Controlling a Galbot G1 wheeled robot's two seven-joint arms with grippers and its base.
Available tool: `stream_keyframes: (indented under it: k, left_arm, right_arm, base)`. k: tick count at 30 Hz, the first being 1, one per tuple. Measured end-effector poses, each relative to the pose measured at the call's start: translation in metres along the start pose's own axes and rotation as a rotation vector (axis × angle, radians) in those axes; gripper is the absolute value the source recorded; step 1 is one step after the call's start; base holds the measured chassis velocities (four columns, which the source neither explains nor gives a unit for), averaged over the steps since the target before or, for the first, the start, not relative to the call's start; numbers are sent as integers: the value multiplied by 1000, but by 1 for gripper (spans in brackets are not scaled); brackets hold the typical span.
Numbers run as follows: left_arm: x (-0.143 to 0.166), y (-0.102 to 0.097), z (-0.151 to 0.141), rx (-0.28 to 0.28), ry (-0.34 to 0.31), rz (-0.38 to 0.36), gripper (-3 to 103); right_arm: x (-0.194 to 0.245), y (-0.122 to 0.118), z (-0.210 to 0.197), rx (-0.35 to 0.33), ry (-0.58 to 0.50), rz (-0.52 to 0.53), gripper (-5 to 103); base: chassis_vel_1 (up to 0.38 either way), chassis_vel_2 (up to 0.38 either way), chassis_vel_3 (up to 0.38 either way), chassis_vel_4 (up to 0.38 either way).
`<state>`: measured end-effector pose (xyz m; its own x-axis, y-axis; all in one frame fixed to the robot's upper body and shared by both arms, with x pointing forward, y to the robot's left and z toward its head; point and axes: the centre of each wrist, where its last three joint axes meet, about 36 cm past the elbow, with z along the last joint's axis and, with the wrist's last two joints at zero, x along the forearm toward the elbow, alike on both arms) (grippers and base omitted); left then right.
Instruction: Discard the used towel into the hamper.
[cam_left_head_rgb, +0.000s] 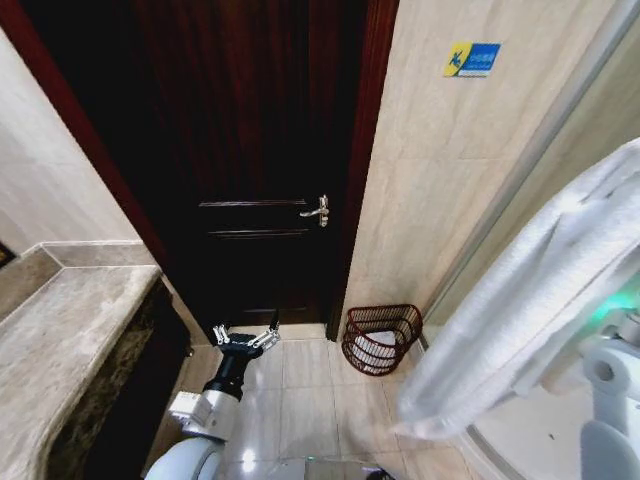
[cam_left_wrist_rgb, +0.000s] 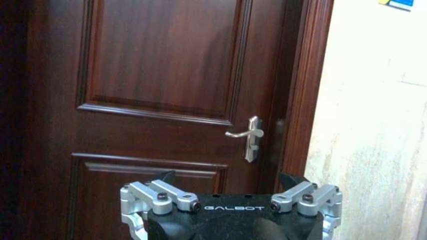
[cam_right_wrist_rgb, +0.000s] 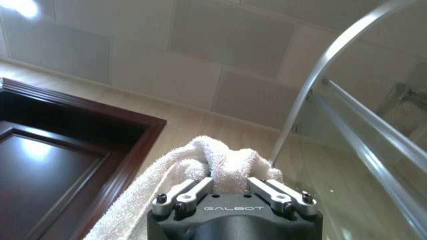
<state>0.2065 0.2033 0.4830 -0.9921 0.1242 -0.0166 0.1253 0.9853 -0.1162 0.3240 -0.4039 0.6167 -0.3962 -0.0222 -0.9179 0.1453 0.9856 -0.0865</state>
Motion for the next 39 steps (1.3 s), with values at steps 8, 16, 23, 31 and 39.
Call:
stream_keyframes:
  k: [8, 16, 23, 31, 39]
  left_arm:
    - [0, 0, 0, 0, 0, 0, 100]
    - [0, 0, 0, 0, 0, 0, 100]
    - [0, 0, 0, 0, 0, 0, 100]
    - [0, 0, 0, 0, 0, 0, 100]
    - [0, 0, 0, 0, 0, 0, 100]
  right_arm:
    - [-14, -9, 17, -52, -19, 3, 8]
    - [-33, -4, 45, -193, -13, -2, 8]
    - [-34, 16, 74, -293, 39, 34, 8]
    - [-28, 34, 112, -354, 80, 65, 8]
    - [-18, 32, 146, -355, 127, 95, 8]
  base:
    - [-103, 119, 110, -108]
    - [-4, 13, 7, -5]
    - [0, 0, 0, 0]
    - [0, 0, 0, 0]
    - [0, 0, 0, 0]
